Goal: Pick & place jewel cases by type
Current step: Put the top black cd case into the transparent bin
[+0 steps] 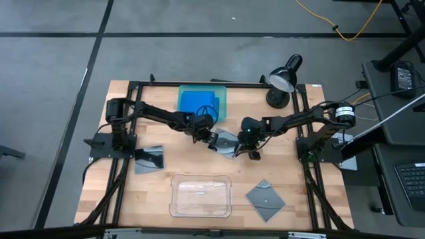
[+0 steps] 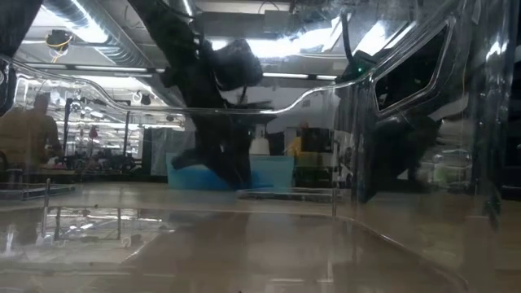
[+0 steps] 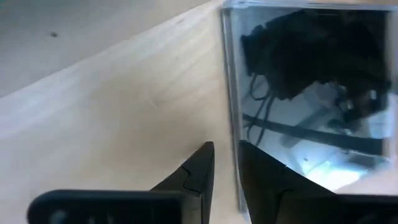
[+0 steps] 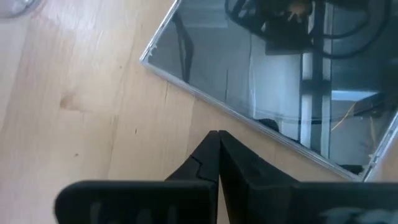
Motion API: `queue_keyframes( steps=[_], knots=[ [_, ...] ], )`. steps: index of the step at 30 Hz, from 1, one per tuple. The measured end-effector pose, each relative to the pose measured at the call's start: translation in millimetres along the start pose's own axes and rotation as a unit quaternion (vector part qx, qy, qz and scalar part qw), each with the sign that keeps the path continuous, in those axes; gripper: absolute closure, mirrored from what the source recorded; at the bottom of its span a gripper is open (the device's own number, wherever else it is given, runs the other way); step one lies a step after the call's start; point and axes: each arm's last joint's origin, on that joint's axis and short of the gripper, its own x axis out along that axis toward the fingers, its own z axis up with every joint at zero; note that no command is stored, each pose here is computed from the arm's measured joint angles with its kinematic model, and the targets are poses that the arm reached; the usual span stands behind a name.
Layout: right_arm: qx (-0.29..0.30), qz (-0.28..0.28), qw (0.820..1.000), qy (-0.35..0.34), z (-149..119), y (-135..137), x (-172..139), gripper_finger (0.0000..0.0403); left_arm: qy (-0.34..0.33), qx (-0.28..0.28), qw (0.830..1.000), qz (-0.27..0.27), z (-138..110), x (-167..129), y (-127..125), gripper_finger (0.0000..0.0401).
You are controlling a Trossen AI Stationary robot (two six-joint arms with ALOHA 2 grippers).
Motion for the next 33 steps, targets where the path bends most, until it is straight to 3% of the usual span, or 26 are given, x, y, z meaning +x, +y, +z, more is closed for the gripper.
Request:
queue_keyframes(
  steps=[6,13,33],
  knots=[
    [0.038,-0.001,0.999,-0.012,-11.5,5.5,4.9,0.0393,0.016,-0.001,0.999,-0.032,1.3,15.9,0.4,0.0343],
    [0.041,-0.003,0.999,-0.014,-16.2,6.1,5.5,0.0393,0.025,-0.005,0.999,-0.047,1.1,18.2,-0.3,0.0350],
    [0.027,-0.005,0.999,-0.019,-16.8,3.5,4.9,0.0393,-0.019,-0.004,0.993,-0.117,9.0,-33.2,-22.7,0.0363]
  ],
)
